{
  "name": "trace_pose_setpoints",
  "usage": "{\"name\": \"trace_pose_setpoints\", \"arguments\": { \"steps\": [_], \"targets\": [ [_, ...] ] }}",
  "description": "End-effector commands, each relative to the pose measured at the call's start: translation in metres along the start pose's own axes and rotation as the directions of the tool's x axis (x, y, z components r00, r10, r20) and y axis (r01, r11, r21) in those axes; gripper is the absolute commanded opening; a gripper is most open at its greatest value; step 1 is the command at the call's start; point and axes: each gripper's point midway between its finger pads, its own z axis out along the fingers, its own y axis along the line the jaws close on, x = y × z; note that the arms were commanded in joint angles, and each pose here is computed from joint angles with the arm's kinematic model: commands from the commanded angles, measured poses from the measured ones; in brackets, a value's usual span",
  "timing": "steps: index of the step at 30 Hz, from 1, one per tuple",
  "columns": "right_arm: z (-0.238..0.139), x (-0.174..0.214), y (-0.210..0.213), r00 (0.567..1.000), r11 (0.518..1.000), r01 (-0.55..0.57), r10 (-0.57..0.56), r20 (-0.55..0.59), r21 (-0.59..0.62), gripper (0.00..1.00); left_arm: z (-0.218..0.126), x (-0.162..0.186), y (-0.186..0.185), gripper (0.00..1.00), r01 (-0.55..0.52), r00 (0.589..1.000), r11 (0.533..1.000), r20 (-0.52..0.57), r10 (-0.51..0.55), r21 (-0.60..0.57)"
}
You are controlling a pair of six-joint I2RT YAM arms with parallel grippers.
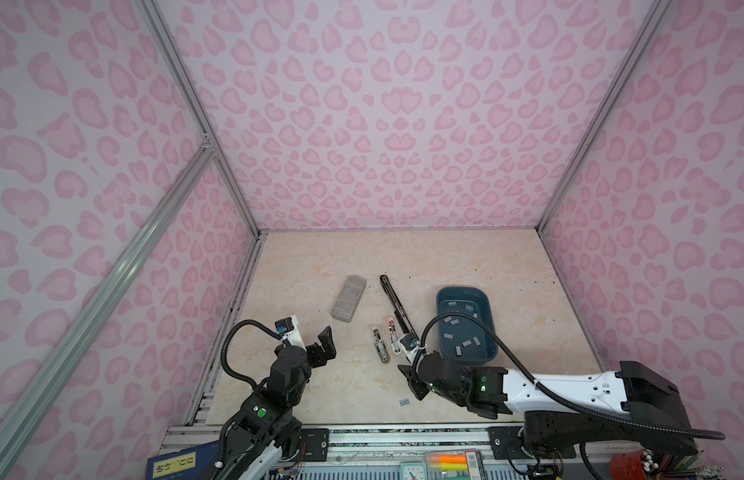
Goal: Load the staples into the stapler
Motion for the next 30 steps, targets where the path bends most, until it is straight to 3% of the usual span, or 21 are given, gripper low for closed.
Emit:
{"name": "trace_pose_setpoints", "arguments": {
  "steps": [1, 4, 18, 22, 30],
  "targets": [
    [0.0, 0.025, -0.003, 0.998, 0.997, 0.043, -0.04, -0.053, 0.065, 0.38, -0.001, -0.001, 0.002, 0.99, 0.012, 1.0, 1.0, 0.009, -0.012, -0.005],
    [0.005, 0.039, 0.006, 0.995, 0.999, 0.045, -0.043, -0.09, 0.017, 0.41, -0.003, -0.001, 0.003, 0.99, 0.017, 1.0, 1.0, 0.009, -0.017, -0.002],
    [0.014, 0.069, 0.008, 0.986, 1.0, 0.025, -0.024, -0.166, 0.003, 0.37, -0.008, -0.002, 0.007, 0.99, 0.034, 0.999, 0.999, 0.026, -0.033, -0.011],
    [0.013, 0.076, 0.017, 0.986, 0.999, 0.01, -0.018, -0.163, -0.05, 0.49, -0.008, -0.002, 0.008, 0.99, 0.033, 0.999, 0.999, 0.022, -0.033, -0.014],
    [0.012, 0.09, 0.025, 0.981, 0.994, -0.018, -0.003, -0.193, -0.104, 0.49, -0.01, -0.003, 0.01, 0.99, 0.041, 0.999, 0.999, 0.03, -0.041, -0.017]
  ]
}}
